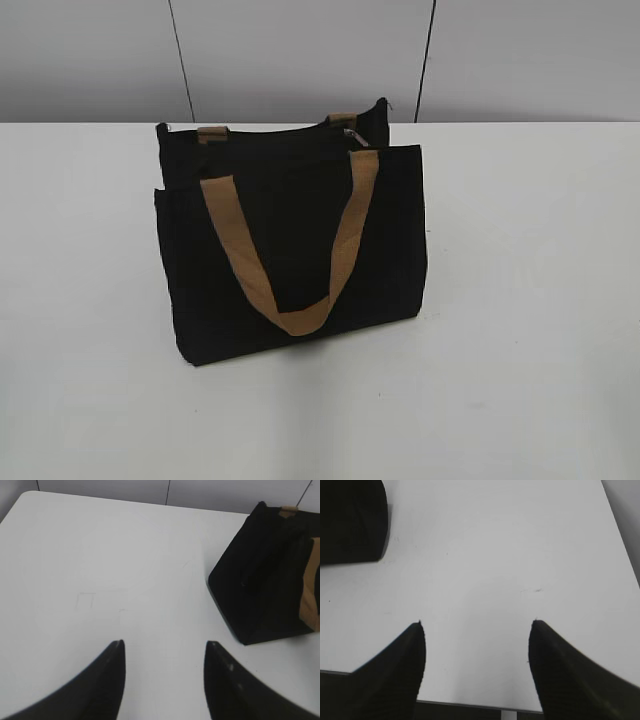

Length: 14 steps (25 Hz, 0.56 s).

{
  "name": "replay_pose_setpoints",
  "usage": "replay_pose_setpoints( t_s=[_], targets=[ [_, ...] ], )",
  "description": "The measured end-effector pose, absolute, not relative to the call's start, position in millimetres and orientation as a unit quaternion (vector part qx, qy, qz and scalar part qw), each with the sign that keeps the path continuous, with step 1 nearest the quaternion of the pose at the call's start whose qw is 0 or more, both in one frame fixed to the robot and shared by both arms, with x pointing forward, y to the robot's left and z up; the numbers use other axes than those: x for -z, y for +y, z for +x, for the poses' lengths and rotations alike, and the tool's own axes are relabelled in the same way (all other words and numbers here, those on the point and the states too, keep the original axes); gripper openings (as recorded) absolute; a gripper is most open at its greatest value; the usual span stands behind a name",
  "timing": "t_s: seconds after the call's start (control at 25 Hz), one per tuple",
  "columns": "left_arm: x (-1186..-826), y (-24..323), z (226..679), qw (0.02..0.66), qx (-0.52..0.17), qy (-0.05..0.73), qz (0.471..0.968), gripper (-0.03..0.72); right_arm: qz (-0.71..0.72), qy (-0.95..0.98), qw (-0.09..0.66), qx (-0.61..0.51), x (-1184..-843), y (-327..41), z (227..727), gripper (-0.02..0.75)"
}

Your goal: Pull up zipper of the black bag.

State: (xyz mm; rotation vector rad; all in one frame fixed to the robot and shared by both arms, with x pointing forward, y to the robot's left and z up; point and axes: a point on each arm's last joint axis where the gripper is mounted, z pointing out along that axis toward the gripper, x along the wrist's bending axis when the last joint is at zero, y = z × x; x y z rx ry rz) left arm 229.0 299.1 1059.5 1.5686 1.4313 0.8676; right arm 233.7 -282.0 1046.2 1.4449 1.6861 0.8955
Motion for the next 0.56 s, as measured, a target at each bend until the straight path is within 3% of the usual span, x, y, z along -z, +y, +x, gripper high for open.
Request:
replay_pose_setpoints(
  t_s=[0.56],
  targets=[
    [-1059.6,299.1,229.1,0.412,-0.345,0.569,0.623,0.384,0.562,0.655,0.365,-0.349,-1046.2,-282.0,233.9,0.502]
  ],
)
